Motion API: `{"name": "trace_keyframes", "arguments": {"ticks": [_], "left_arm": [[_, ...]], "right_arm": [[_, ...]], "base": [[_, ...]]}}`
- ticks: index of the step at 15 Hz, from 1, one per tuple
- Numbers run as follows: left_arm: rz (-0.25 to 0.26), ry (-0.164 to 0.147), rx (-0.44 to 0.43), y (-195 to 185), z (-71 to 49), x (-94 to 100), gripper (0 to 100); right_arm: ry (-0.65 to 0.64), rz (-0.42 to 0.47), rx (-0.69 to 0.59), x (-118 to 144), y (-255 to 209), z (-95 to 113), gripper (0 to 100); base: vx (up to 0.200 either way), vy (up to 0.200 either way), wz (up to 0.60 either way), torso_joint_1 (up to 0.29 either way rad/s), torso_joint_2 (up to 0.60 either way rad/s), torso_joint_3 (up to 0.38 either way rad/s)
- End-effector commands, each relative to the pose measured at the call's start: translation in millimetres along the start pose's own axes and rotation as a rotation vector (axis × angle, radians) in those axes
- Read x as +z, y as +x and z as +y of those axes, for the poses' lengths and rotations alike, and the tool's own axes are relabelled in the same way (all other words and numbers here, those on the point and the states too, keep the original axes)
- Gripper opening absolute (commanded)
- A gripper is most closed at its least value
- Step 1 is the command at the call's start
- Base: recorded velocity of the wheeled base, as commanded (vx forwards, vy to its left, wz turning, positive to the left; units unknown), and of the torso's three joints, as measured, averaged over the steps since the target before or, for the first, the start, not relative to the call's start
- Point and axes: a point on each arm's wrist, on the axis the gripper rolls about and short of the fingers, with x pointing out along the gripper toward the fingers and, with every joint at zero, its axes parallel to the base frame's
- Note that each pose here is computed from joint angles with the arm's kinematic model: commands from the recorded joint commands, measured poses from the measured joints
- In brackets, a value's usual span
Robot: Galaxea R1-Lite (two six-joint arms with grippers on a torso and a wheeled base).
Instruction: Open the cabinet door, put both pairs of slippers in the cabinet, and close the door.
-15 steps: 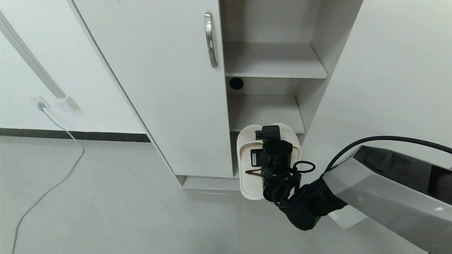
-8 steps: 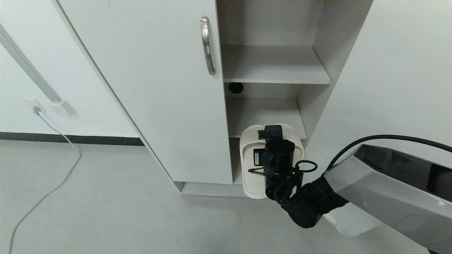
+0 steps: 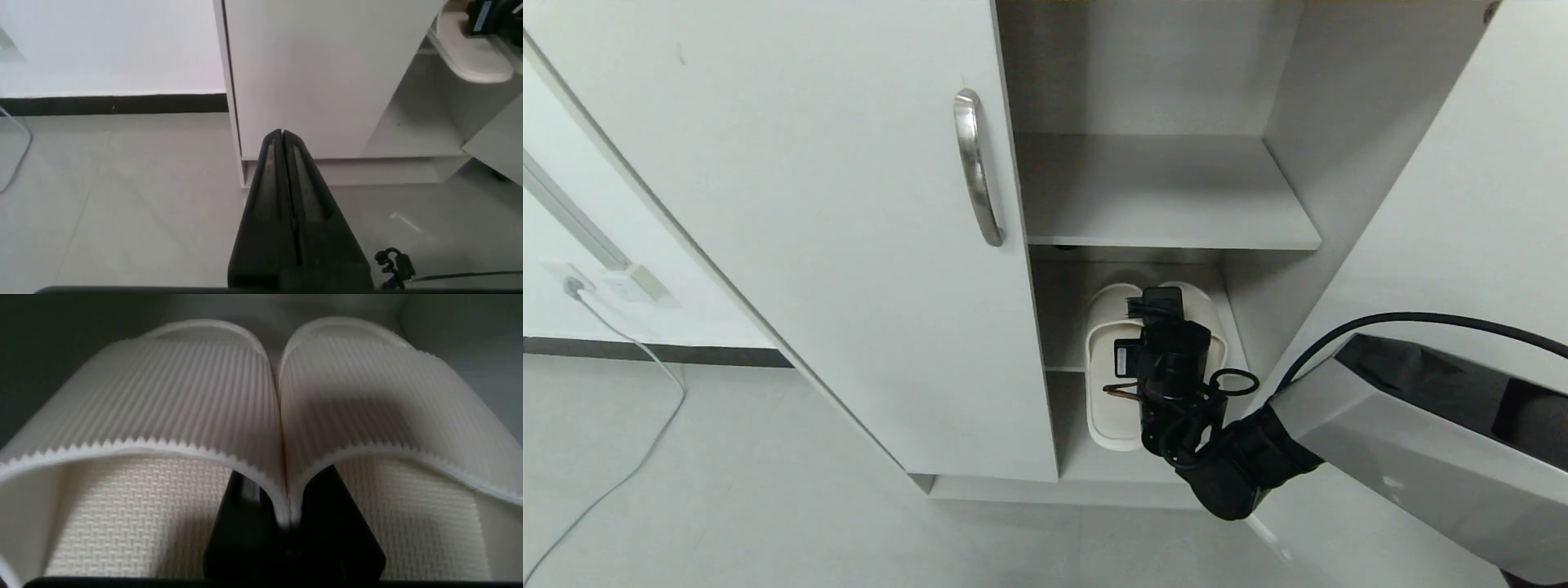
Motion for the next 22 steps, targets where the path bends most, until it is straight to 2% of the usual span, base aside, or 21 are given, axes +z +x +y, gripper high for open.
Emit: {"name": "trace_keyframes", "arguments": {"ticks": [1, 10, 16, 22], "left_arm": [[0.001, 0.0, 0.0, 0, 0.0, 0.0, 0], [0.003, -0.002, 0.0, 0, 0.1, -0.4, 0], [0.001, -0.015, 0.002, 0, 0.1, 0.0, 0], [0.001, -0.02, 0.005, 0, 0.1, 0.0, 0]], "right_arm": [[0.0, 0.0, 0.003, -8, 5, 3, 0], [0.022, -0.028, -0.006, -7, 37, 12, 0], [0.01, -0.018, -0.016, 7, 61, 14, 0], [0.006, -0.015, -0.019, -1, 69, 15, 0]], "base": [[0.0, 0.0, 0.0, 0.0, 0.0, 0.0], [0.0, 0.0, 0.0, 0.0, 0.0, 0.0], [0.0, 0.0, 0.0, 0.0, 0.0, 0.0], [0.0, 0.0, 0.0, 0.0, 0.0, 0.0]]}}
